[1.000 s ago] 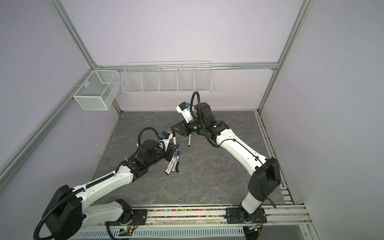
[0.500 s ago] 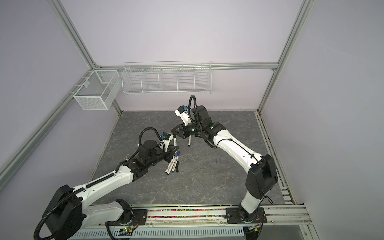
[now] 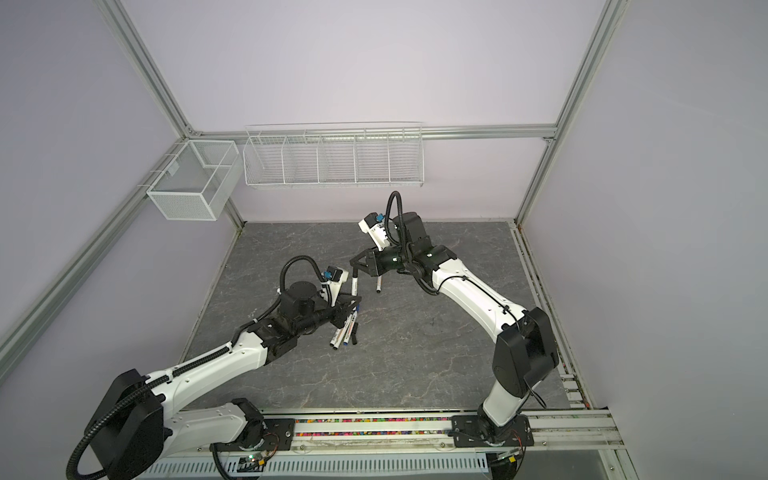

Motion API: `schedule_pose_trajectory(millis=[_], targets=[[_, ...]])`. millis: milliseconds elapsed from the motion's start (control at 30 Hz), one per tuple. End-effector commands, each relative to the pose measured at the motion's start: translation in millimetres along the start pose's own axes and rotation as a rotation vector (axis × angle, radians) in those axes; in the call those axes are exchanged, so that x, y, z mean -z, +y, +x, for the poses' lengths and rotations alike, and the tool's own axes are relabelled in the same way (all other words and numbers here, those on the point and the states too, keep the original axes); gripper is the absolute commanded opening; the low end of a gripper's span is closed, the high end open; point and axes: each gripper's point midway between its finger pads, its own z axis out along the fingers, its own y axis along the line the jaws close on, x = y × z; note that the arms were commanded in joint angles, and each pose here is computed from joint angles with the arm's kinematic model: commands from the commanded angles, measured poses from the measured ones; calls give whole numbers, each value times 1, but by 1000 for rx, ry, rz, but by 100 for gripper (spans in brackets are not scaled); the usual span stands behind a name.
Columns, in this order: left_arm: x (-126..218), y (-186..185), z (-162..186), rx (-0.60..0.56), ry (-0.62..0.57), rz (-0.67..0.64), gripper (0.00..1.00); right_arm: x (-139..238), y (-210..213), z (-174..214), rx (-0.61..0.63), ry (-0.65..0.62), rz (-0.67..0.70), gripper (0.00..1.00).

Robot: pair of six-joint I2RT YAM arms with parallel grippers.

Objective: Insert the pens into the pen caps
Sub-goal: 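Push the cap down onto the marker with the right gripper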

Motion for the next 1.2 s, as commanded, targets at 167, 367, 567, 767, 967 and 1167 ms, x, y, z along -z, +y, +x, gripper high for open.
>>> schedule_pose_trajectory(millis=[167,367,567,767,967,1167], targets=[[23,-13,-100,-7,-324,26,0,8,-36,58,-185,140,59,17],[16,-11,-93,-9,-293,25,0,-1,-22,59,-126,176,35,17],[8,-6,-88,-3,-272,4,0,-11,-8,68,-121,207,-7,17],[-3,-9,-72,-30,-198,22,0,-8,-13,50,-142,147,-9,22],[-13,-14,-39,-39,-119,47,0,-7,-8,27,-129,98,-22,25],[-20,-14,-15,-24,-68,51,0,-6,-6,13,-114,60,-20,35]])
